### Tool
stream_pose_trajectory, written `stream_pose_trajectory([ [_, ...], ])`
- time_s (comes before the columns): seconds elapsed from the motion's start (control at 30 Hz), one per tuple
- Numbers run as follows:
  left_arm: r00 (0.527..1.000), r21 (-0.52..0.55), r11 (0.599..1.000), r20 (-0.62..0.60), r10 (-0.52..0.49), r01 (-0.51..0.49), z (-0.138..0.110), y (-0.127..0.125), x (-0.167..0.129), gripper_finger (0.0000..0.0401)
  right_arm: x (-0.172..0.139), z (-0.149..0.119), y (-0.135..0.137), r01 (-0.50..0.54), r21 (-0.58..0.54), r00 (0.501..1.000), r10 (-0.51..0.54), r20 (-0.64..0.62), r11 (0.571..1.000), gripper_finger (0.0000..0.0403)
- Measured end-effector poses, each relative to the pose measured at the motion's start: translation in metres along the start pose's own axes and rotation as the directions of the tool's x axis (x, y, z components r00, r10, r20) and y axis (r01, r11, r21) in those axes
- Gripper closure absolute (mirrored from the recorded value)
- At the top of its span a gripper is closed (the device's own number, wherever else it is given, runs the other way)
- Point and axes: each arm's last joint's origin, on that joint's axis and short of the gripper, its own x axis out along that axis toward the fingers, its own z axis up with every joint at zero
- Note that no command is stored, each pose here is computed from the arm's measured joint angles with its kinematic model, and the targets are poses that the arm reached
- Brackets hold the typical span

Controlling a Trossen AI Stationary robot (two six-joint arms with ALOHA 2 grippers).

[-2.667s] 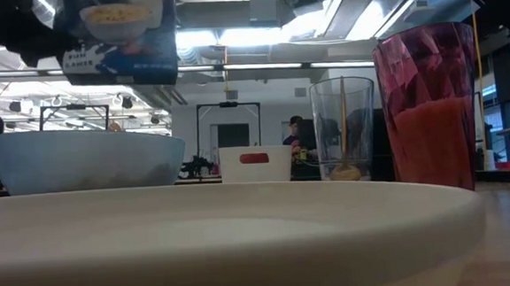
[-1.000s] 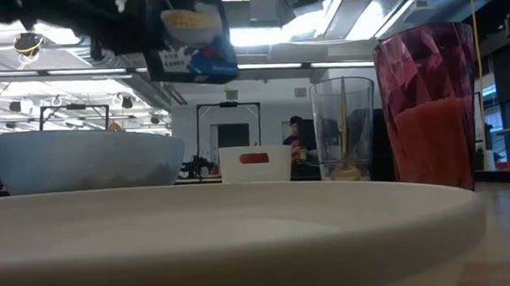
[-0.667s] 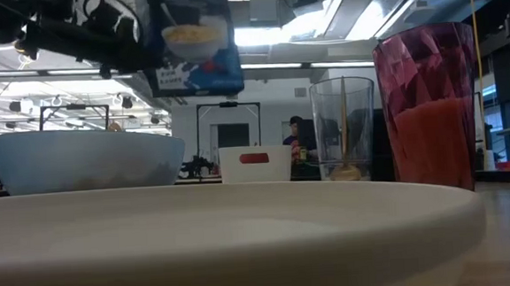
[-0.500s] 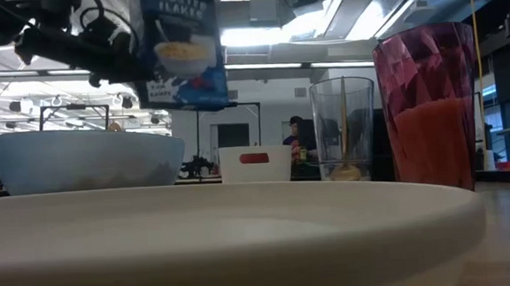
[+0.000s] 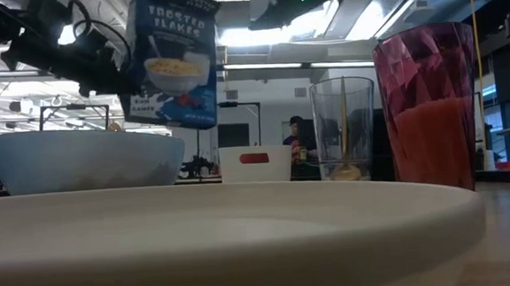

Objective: Arrange a breakfast setting
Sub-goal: Pour the cereal into the blue bowl

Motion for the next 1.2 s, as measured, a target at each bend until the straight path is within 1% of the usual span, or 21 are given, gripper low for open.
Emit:
stream_pose_trajectory([
  [0.07, 1.0, 0.016, 1.0, -0.01, -0.026, 0.026, -0.002, 0.003, -0.002, 0.0316, 0.011, -0.011, 0.001, 0.026, 0.038, 0.999, -0.028, 0.042, 0.999, 0.0389],
  [0.17, 0.999, 0.022, 0.998, -0.017, -0.05, 0.051, -0.004, 0.009, -0.006, 0.0316, 0.026, -0.027, 0.0, 0.056, 0.101, 0.997, -0.06, 0.042, 0.993, 0.0389],
  [0.23, 0.998, 0.035, 0.997, -0.017, -0.066, 0.066, -0.006, 0.013, -0.009, 0.0316, 0.035, -0.036, 0.0, 0.046, 0.128, 0.998, -0.05, 0.035, 0.991, 0.0389],
  [0.37, 0.993, 0.05, 0.992, -0.02, -0.114, 0.115, -0.01, 0.022, -0.013, 0.0316, 0.049, -0.05, 0.003, 0.013, 0.146, 1.0, -0.016, 0.022, 0.989, 0.0389],
  [0.5, 0.979, 0.066, 0.977, 0.001, -0.202, 0.201, -0.013, 0.029, -0.016, 0.0316, 0.06, -0.062, 0.005, -0.032, 0.161, 0.999, 0.03, 0.018, 0.986, 0.0389],
  [0.6, 0.968, 0.083, 0.965, 0.008, -0.251, 0.249, -0.016, 0.035, -0.017, 0.0316, 0.063, -0.066, 0.006, -0.065, 0.166, 0.998, 0.061, 0.029, 0.984, 0.0389],
  [0.67, 0.965, 0.1, 0.96, 0.005, -0.263, 0.261, -0.019, 0.038, -0.017, 0.0316, 0.064, -0.066, 0.007, -0.082, 0.164, 0.996, 0.077, 0.041, 0.983, 0.0389],
  [0.87, 0.962, 0.128, 0.955, 0.017, -0.273, 0.269, -0.021, 0.042, -0.014, 0.0316, 0.065, -0.066, 0.01, -0.191, 0.14, 0.979, 0.178, 0.101, 0.971, 0.0385],
  [0.93, 0.962, 0.122, 0.955, 0.014, -0.273, 0.27, -0.022, 0.042, -0.014, 0.0316, 0.065, -0.065, 0.01, -0.21, 0.136, 0.974, 0.195, 0.115, 0.968, 0.0371],
  [1.0, 0.962, 0.12, 0.955, 0.012, -0.274, 0.271, -0.022, 0.042, -0.014, 0.0316, 0.065, -0.064, 0.01, -0.209, 0.129, 0.973, 0.194, 0.125, 0.969, 0.0343],
  [1.07, 0.962, 0.122, 0.955, 0.013, -0.274, 0.27, -0.022, 0.042, -0.014, 0.0316, 0.065, -0.062, 0.008, -0.192, 0.125, 0.974, 0.174, 0.145, 0.973, 0.0304],
  [1.13, 0.962, 0.12, 0.956, 0.012, -0.273, 0.269, -0.022, 0.042, -0.014, 0.0316, 0.065, -0.058, 0.005, -0.145, 0.141, 0.979, 0.121, 0.163, 0.979, 0.0257],
  [1.2, 0.962, 0.12, 0.955, 0.013, -0.273, 0.27, -0.022, 0.042, -0.014, 0.0316, 0.064, -0.054, 0.002, -0.122, 0.154, 0.977, 0.092, 0.192, 0.98, 0.0209],
])
